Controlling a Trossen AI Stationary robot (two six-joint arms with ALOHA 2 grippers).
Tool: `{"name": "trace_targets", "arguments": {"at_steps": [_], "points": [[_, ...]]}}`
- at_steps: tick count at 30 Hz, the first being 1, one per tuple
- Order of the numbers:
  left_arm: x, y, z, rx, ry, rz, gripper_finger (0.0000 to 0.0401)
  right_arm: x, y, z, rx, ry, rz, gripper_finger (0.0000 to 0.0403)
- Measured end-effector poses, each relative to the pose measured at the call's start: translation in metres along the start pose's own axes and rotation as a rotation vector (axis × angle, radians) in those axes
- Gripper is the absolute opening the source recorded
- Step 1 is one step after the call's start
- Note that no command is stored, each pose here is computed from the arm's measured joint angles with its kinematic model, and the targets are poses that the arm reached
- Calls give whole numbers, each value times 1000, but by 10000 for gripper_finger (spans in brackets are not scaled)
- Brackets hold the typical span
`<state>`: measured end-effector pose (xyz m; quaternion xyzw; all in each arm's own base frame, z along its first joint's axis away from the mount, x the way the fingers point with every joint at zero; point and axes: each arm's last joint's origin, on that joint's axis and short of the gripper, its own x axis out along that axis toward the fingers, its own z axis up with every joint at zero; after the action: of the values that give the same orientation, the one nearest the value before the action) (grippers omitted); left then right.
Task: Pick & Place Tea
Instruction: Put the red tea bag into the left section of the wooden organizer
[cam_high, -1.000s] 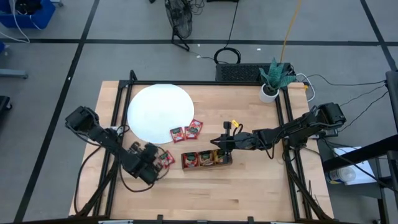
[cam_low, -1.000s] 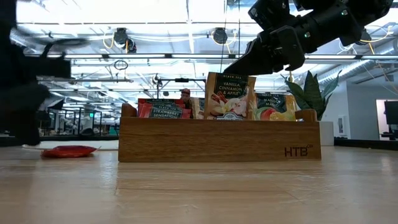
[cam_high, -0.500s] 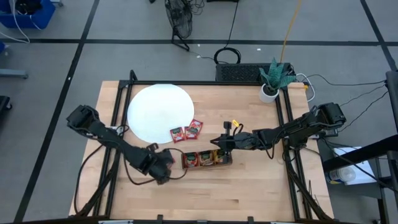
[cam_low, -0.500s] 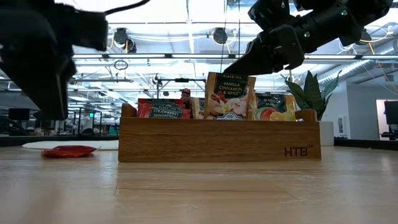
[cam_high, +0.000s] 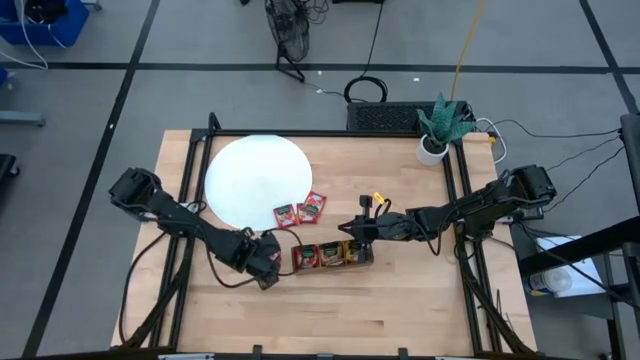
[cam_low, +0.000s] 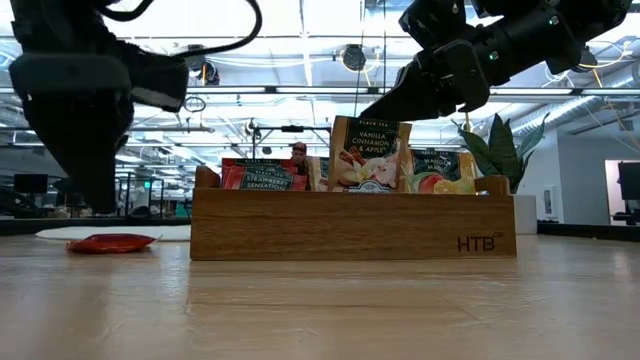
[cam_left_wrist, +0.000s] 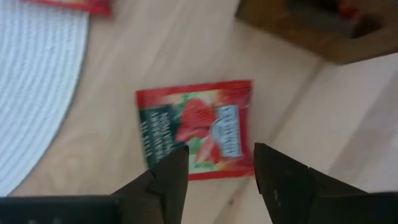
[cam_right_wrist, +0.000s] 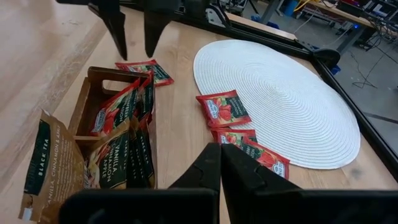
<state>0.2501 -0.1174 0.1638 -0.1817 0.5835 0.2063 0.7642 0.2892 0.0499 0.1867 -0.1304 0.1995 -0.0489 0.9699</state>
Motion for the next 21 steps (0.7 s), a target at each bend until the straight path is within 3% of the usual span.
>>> {"name": "trace_targets", "arguments": {"at_steps": [5, 15, 21], "points": [[0, -3, 2, 20, -14, -37, 184, 0, 0, 0, 0, 0, 0, 0], [30, -9, -2, 42, 91, 9, 184, 0, 0, 0, -1, 1, 0, 0], [32, -8, 0, 35, 102, 8, 184, 0, 0, 0, -1, 1, 0, 0]]}}
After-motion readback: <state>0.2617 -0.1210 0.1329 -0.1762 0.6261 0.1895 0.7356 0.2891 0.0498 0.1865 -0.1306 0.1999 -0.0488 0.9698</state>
